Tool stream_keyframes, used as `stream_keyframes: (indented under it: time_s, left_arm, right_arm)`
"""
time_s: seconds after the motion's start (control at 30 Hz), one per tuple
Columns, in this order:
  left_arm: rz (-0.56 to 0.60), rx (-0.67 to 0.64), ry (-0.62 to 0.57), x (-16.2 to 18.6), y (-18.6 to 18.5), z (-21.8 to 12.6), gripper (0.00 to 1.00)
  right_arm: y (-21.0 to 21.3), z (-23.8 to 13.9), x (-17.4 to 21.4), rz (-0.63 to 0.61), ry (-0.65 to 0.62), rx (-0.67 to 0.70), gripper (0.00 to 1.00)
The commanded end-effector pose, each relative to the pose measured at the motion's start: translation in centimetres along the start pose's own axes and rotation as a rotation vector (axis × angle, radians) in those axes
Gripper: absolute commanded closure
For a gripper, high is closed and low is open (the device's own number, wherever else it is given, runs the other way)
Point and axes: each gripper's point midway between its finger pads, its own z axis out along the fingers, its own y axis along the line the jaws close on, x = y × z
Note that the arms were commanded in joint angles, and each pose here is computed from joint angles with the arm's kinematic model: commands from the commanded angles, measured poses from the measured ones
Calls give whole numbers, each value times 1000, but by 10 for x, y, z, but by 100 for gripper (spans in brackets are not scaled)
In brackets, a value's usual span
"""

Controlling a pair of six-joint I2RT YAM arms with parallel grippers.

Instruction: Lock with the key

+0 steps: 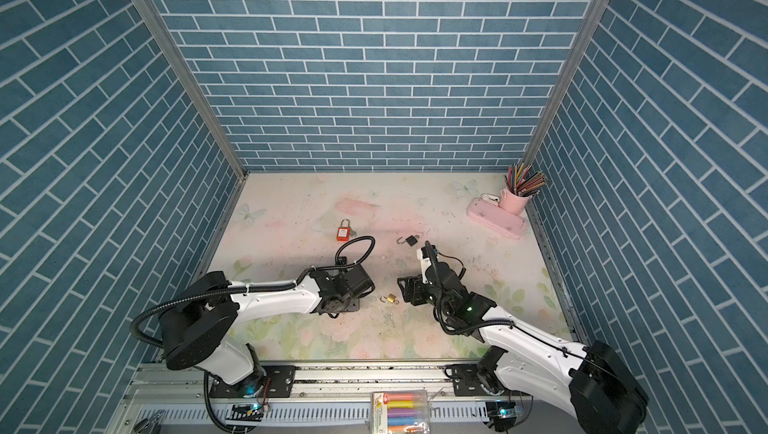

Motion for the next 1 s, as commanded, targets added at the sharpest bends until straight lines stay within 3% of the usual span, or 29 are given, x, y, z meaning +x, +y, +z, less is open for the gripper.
stream_keyframes:
  time_s: [0.0,0.2,0.37,0.53,0.7,0.97]
  left_arm:
    - [78,47,-54,-8,-15,-10,82]
    - [300,268,-300,-58,-62,-67,84]
    - [585,476,-529,-80,-95,-127,84]
    - [799,656,-735,-86,-103,-182,84]
    - [856,732,-831,-101,-88,-206,85]
    - [925,771,-800,-108,-89,-204,86]
  right_arm:
    - [16,-7,-28,1,-53,-32,29]
    - [24,-30,-65,34,-104,-54,29]
    - [29,-63,-92,53,-164,-106,29]
    - [61,-91,-94,-55,-164,-280,29]
    - [94,-108,-77,-131,-96,-481,30]
    - [96,-94,-94,-130,-107,-446,31]
